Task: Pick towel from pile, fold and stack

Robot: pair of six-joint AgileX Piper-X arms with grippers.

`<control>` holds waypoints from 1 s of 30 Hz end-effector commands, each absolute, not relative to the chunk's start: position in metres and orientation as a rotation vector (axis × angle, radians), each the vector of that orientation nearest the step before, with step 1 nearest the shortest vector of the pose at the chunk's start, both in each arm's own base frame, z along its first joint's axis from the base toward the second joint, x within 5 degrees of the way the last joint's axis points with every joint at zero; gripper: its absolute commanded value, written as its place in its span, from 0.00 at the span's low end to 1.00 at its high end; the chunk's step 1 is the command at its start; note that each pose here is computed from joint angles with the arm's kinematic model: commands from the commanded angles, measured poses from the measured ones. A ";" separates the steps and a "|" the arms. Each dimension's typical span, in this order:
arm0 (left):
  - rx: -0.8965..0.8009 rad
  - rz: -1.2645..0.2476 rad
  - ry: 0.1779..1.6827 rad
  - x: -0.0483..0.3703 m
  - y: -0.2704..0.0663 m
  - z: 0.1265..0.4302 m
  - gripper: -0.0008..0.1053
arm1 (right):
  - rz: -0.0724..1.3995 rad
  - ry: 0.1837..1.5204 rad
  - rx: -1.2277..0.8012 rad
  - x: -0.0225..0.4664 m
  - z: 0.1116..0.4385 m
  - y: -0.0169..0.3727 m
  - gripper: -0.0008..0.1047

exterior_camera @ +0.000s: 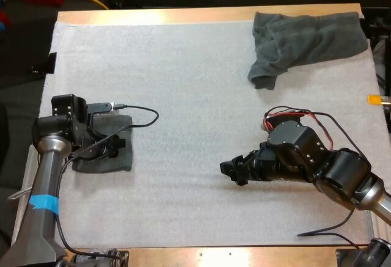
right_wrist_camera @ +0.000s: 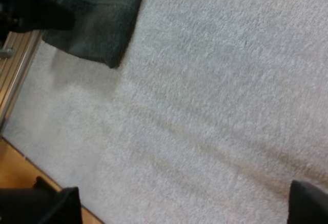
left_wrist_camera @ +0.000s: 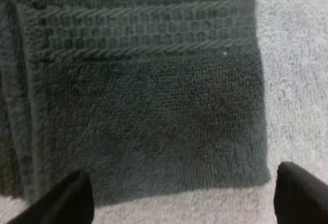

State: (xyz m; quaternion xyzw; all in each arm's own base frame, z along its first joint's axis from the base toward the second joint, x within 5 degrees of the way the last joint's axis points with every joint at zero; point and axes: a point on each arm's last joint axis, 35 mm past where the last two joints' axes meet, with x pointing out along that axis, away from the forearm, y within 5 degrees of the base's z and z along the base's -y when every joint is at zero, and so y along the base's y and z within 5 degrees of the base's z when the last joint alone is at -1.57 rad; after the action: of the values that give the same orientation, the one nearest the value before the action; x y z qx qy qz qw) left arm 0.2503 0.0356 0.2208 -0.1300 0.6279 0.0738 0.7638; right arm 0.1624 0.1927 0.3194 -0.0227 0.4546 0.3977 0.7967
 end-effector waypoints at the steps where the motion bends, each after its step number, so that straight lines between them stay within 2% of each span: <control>1: -0.288 0.164 1.332 0.252 0.035 0.221 0.66 | 0.878 0.960 -0.049 0.161 0.323 0.193 0.74; 8: -0.281 0.164 1.274 0.261 0.037 0.216 0.66 | 0.878 0.960 -0.049 0.161 0.323 0.193 0.74; 22: -0.257 0.217 1.548 0.270 0.040 0.153 0.66 | 0.878 0.960 -0.049 0.161 0.323 0.193 0.74; 26: -0.255 0.214 1.583 0.270 0.040 0.146 0.66 | 0.878 0.960 -0.049 0.161 0.323 0.193 0.74; 30: -0.241 0.201 1.565 0.271 0.040 0.153 0.66 | 0.878 0.960 -0.049 0.161 0.323 0.193 0.74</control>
State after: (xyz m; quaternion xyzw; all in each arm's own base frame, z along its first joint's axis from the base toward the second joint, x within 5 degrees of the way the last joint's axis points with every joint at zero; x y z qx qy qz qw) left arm 0.2739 0.0408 0.1529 -0.1145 0.6939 0.0889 0.7054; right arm 0.1623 0.1928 0.3194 -0.0219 0.4551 0.3995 0.7955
